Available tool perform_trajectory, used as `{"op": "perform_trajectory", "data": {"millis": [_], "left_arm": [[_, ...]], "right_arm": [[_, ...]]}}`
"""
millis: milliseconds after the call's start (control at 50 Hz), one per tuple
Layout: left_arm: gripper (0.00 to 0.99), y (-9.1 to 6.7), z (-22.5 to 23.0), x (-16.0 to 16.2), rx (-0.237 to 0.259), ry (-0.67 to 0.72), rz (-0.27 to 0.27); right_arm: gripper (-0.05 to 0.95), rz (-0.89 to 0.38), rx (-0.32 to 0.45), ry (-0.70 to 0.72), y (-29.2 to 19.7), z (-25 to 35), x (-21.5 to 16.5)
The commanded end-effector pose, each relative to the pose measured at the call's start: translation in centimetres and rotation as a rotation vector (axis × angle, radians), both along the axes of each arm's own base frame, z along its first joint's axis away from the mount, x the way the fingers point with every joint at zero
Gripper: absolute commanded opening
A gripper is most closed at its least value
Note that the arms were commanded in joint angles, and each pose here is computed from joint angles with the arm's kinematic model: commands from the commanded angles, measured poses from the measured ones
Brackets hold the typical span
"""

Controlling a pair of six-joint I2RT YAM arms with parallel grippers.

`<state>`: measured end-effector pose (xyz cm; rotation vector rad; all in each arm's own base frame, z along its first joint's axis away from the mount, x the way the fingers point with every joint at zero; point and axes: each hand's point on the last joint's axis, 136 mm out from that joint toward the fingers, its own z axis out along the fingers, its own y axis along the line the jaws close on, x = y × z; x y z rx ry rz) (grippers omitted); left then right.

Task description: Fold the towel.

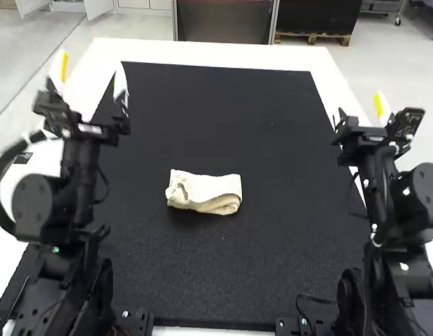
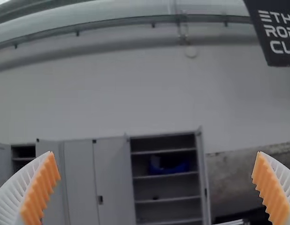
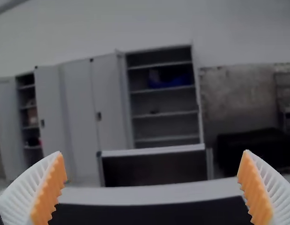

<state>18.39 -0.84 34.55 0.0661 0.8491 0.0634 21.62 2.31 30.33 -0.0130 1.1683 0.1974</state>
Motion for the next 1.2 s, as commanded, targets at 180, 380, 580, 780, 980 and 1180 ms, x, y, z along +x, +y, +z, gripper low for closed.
{"op": "perform_trajectory", "data": {"millis": [180, 380, 580, 780, 980, 1180], "left_arm": [[0.967, -2.0, -4.8, 2.7, 0.064, 0.185, -0.096], [0.967, -2.8, -8.0, 4.2, 0.081, 0.330, -0.132], [0.967, -2.9, -11.3, 5.2, 0.086, 0.471, -0.134], [0.967, -3.1, -13.7, 5.7, 0.101, 0.569, -0.138], [0.967, -3.5, -16.3, 5.8, 0.202, 0.663, -0.125], [0.969, -3.3, -17.3, 5.9, 0.212, 0.703, -0.120]], "right_arm": [[0.91, -0.092, -0.038, 0.072, -1.3, -4.9, 1.7], [0.91, -0.089, -0.059, 0.204, -1.2, -8.1, 2.6], [0.91, -0.079, -0.122, 0.374, -0.9, -12.4, 3.0], [0.91, -0.055, -0.127, 0.394, -0.5, -13.0, 3.0], [0.91, -0.049, -0.173, 0.475, -0.4, -15.1, 2.9], [0.91, -0.050, -0.184, 0.471, -0.3, -15.0, 2.9]]}}
